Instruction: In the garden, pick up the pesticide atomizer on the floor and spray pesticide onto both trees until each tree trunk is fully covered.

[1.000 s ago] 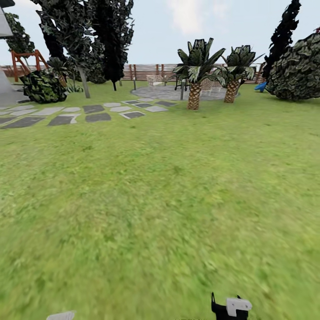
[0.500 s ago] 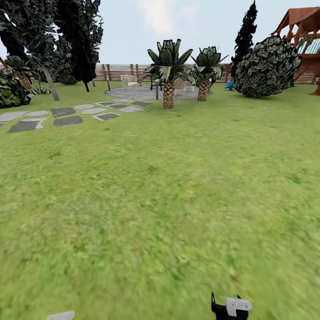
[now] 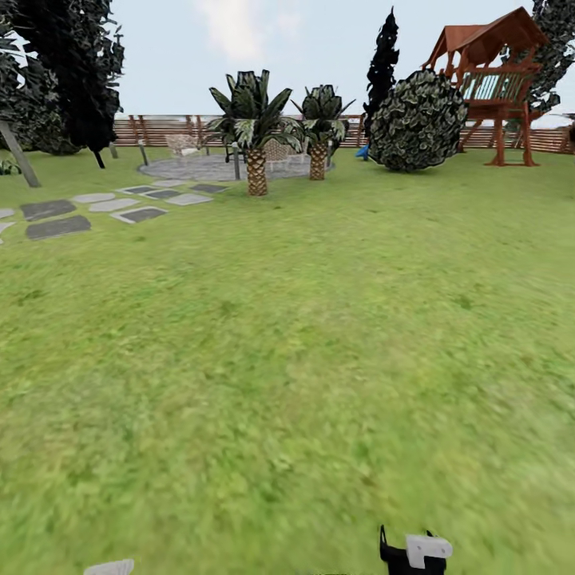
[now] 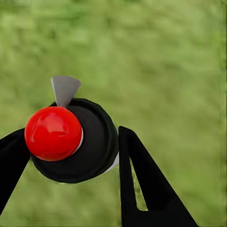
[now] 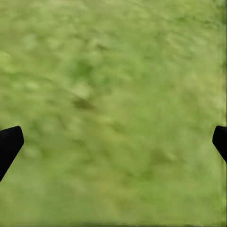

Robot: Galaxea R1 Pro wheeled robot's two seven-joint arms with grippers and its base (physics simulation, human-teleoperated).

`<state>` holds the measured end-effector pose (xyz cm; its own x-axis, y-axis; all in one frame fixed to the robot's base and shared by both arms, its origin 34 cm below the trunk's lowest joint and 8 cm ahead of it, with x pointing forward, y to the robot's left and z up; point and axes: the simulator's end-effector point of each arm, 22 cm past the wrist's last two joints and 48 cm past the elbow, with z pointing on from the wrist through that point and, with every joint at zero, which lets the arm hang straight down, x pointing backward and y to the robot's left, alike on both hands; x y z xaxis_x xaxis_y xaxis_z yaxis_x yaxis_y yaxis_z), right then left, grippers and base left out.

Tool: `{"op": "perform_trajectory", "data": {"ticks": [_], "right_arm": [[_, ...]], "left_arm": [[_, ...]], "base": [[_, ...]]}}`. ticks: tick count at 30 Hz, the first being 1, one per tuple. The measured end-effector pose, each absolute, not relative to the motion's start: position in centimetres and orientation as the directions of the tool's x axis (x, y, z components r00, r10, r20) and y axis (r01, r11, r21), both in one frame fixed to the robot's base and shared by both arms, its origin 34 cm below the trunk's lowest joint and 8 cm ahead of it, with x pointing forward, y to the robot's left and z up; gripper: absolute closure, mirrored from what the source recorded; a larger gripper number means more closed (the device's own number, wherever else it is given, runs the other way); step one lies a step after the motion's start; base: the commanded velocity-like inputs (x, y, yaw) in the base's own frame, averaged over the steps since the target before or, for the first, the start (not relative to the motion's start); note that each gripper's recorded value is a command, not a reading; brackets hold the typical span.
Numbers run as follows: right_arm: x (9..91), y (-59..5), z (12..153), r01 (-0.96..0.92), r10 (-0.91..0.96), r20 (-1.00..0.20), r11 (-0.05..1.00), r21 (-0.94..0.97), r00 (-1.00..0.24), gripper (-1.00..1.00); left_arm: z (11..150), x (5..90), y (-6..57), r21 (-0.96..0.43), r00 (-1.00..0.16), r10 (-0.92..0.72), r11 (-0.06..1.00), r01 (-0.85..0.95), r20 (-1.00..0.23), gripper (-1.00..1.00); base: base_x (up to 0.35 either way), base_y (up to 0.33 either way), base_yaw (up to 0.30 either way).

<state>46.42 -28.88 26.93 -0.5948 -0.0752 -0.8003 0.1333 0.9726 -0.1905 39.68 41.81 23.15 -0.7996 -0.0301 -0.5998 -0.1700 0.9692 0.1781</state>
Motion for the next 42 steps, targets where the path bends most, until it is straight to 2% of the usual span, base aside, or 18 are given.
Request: {"op": "perform_trajectory", "data": {"ticks": [42], "right_arm": [[46.37,-28.86,26.89,0.132,-0.076,-0.799,0.973,-0.191,-0.596,-1.00]], "left_arm": [[23.20,39.71,41.95,0.179,-0.799,-0.032,0.968,-0.174,-0.601,1.00]], "base": [[0.000,-0.212,-0.300]]}}
